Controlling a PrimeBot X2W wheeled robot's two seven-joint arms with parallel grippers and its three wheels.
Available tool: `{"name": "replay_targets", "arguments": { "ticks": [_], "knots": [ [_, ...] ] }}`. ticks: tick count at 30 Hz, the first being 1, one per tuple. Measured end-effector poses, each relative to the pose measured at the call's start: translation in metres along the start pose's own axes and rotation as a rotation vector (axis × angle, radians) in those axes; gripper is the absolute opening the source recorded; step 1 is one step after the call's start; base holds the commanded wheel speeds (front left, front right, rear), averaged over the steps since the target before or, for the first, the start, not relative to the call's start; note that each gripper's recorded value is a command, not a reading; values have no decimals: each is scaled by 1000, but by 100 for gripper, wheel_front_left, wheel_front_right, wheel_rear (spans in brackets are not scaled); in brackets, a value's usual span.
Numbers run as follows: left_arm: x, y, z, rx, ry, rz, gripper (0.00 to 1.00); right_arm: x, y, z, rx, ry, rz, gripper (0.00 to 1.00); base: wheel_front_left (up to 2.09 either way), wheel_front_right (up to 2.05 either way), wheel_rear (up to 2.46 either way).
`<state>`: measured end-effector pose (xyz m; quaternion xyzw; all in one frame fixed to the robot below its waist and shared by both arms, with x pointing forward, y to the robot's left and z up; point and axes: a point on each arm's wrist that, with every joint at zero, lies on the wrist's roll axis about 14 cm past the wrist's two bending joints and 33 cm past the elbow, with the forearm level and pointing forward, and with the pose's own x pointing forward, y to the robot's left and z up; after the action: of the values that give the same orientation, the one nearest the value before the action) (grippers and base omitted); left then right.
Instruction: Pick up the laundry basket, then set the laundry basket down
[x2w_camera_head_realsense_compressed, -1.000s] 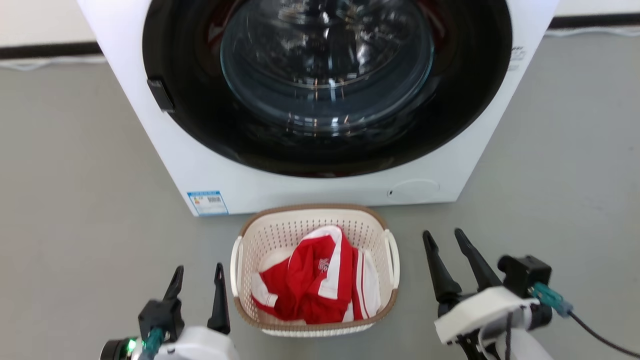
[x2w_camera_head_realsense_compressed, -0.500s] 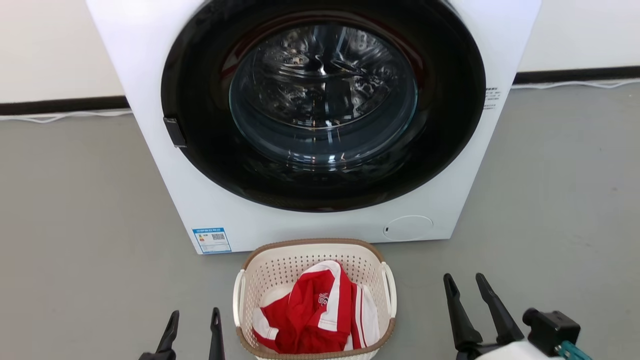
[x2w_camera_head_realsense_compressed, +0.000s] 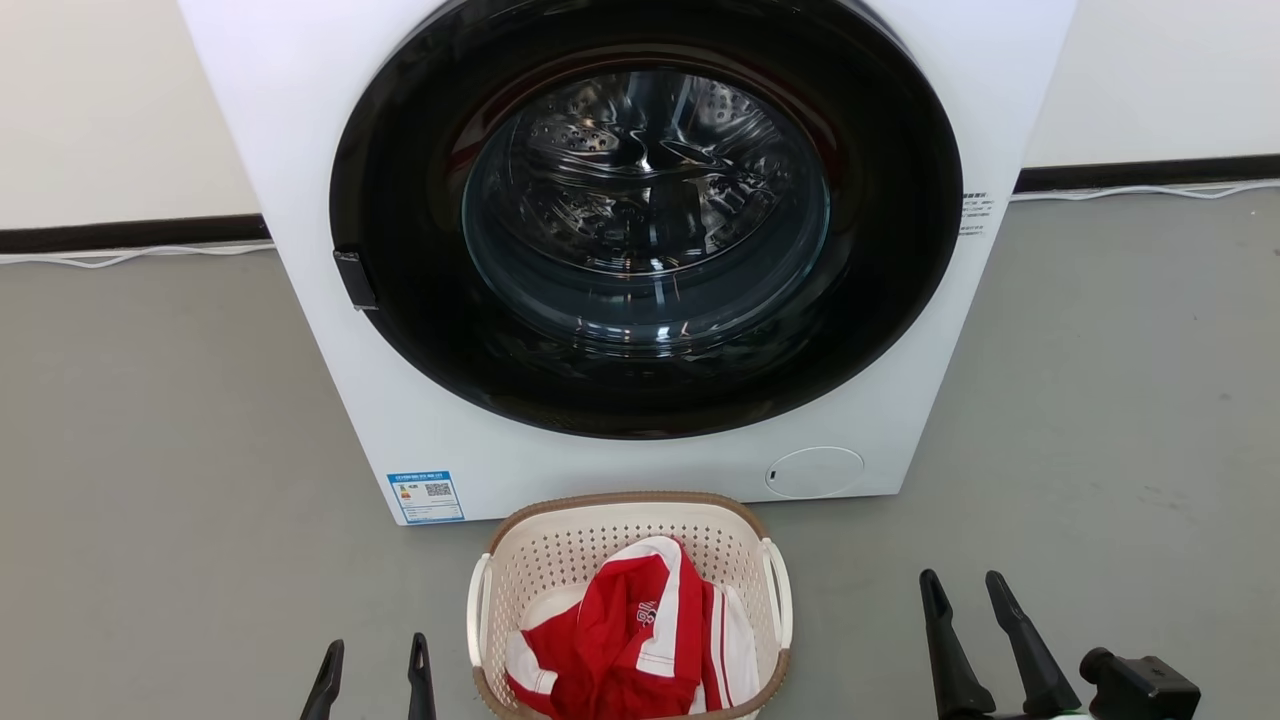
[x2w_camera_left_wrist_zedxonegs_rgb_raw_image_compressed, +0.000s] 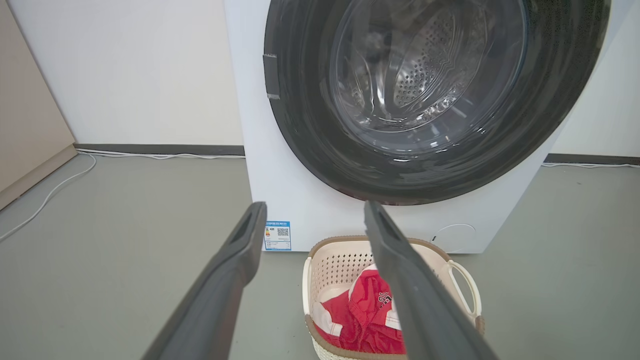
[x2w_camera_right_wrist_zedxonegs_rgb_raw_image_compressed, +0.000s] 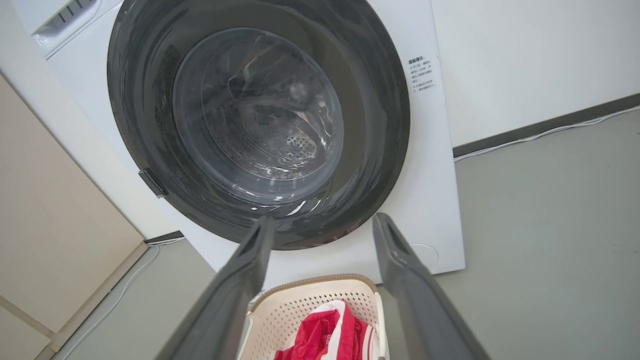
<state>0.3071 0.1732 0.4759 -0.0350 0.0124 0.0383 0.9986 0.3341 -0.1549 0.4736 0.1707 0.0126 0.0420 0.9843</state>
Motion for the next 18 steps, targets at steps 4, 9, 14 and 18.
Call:
{"name": "replay_targets", "arguments": {
  "ticks": [4,9,14,18],
  "knots": [
    [-3,0,1,8,-3,-2,100,0,1,2,-1,-8,2,100,0,0,0],
    [-4,-1,4,26,-17,-9,100,-2,0,4,-7,-13,0,100,0,0,0],
    [-4,0,9,34,-33,-10,100,-2,-1,5,-8,-18,-2,100,0,0,0],
    [-5,1,10,44,-38,-7,100,-2,-2,6,-8,-21,-4,100,0,0,0]
  ]
}}
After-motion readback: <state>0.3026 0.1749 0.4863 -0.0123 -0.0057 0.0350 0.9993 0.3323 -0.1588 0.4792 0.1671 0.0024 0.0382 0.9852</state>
